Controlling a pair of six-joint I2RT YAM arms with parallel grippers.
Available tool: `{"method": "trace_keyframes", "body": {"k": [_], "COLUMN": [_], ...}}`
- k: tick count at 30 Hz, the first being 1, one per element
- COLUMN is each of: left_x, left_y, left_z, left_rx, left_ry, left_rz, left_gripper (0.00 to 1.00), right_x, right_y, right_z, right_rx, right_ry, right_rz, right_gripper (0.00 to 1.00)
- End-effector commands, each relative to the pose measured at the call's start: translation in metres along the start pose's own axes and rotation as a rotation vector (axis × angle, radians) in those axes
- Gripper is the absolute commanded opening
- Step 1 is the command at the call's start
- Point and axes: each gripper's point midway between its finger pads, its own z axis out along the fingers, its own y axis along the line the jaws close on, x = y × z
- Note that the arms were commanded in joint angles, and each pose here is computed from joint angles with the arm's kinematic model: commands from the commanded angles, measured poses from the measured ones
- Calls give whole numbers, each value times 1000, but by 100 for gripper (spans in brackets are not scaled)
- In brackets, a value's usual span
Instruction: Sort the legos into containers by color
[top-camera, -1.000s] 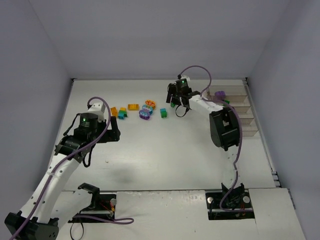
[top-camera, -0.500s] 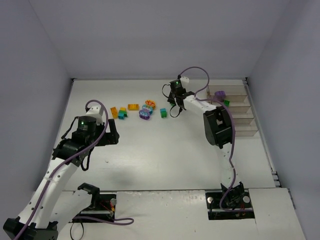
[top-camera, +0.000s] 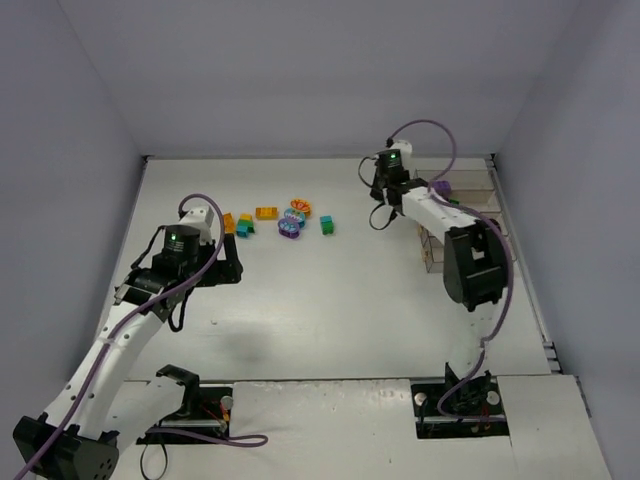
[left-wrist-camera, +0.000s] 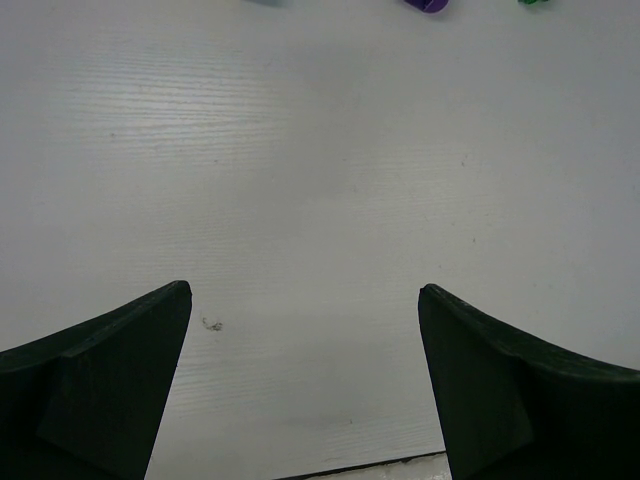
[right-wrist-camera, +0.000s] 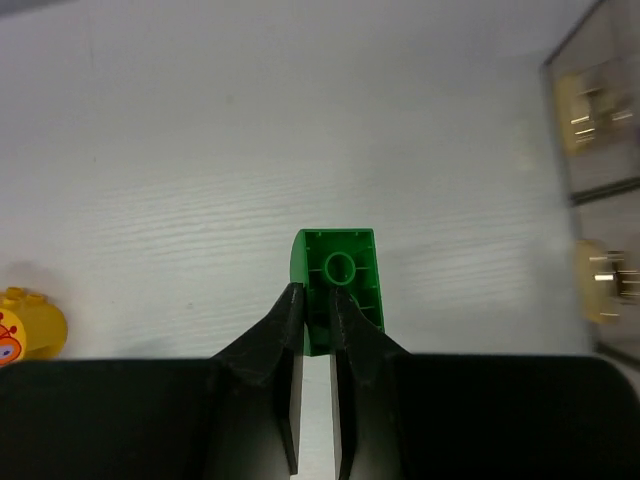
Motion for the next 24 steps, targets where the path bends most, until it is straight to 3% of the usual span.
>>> {"method": "trace_keyframes", "body": {"k": [1, 7, 13, 24], "left_x": [-27, -31, -35, -28], "left_y": [-14, -20, -22, -17], "left_z": [-1, 5, 6, 0], "left_rx": [51, 74, 78, 61], "left_ry": [-84, -86, -93, -83], "left_rz": [-9, -21, -22, -24], "left_gripper": [89, 89, 89, 89], "right_x": [-106, -126, -108, -95], "right_y": [-39, -120, -202, -230], "right_z": [-68, -103, -97, -55], "right_rx": [-26, 65, 187, 198], "right_ry": [-237, -283, -248, -237], "right_rz": [32, 97, 257, 439], "right_gripper": [0, 0, 0, 0]}}
